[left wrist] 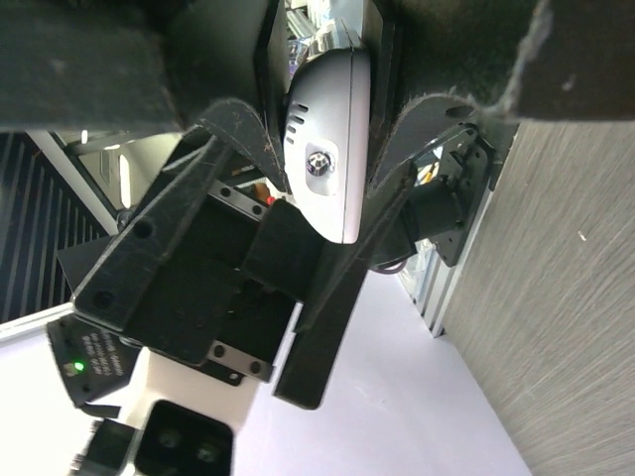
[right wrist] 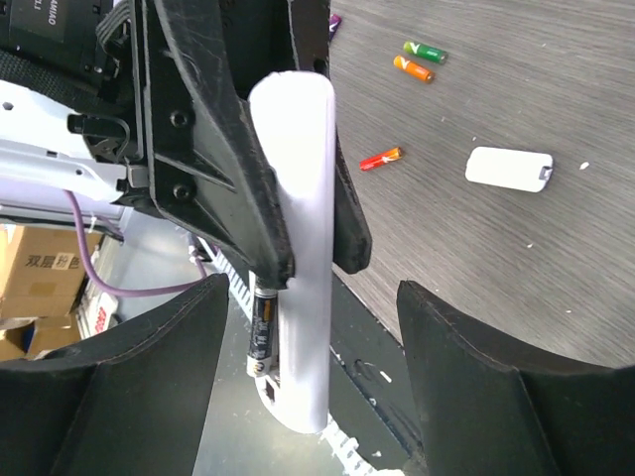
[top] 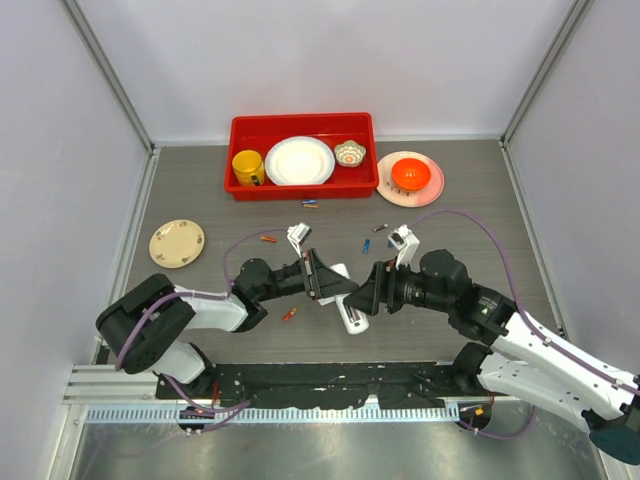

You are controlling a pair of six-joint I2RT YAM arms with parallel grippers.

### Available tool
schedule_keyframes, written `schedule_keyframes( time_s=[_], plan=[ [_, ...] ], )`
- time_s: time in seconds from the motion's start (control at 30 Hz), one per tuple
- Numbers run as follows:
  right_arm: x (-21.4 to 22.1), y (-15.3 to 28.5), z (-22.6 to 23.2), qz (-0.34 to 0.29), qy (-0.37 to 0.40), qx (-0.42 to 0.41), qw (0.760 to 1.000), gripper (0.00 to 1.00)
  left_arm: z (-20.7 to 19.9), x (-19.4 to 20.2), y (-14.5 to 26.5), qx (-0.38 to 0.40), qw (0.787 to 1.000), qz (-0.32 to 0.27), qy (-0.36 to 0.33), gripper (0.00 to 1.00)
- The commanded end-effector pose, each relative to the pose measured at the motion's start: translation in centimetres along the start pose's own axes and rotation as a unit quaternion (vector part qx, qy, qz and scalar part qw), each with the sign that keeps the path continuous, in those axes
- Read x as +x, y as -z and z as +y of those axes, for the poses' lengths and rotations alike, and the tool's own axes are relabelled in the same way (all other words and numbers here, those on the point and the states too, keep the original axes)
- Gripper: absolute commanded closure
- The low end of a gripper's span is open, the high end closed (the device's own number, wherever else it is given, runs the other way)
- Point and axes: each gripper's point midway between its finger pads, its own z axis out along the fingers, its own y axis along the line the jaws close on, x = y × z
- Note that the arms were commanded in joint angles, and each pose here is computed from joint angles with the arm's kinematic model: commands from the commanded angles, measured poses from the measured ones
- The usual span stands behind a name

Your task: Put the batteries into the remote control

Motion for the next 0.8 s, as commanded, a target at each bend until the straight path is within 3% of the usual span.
schedule_keyframes(
  time_s=[0.0, 0.77],
  plan=[
    [-0.6, 0.7, 2.5, -0.011, -0.009, -0.071, 0.997, 0.26, -7.7, -1.5, 0.4, 0.14, 0.986, -0.022, -0.087, 1.0],
    [1.5, 0.0, 2.5, 0.035, -0.037, -0.098, 0.994, 0.43, -8.3, -1.5, 0.6, 0.146, 0.984, -0.025, -0.097, 1.0]
  ],
)
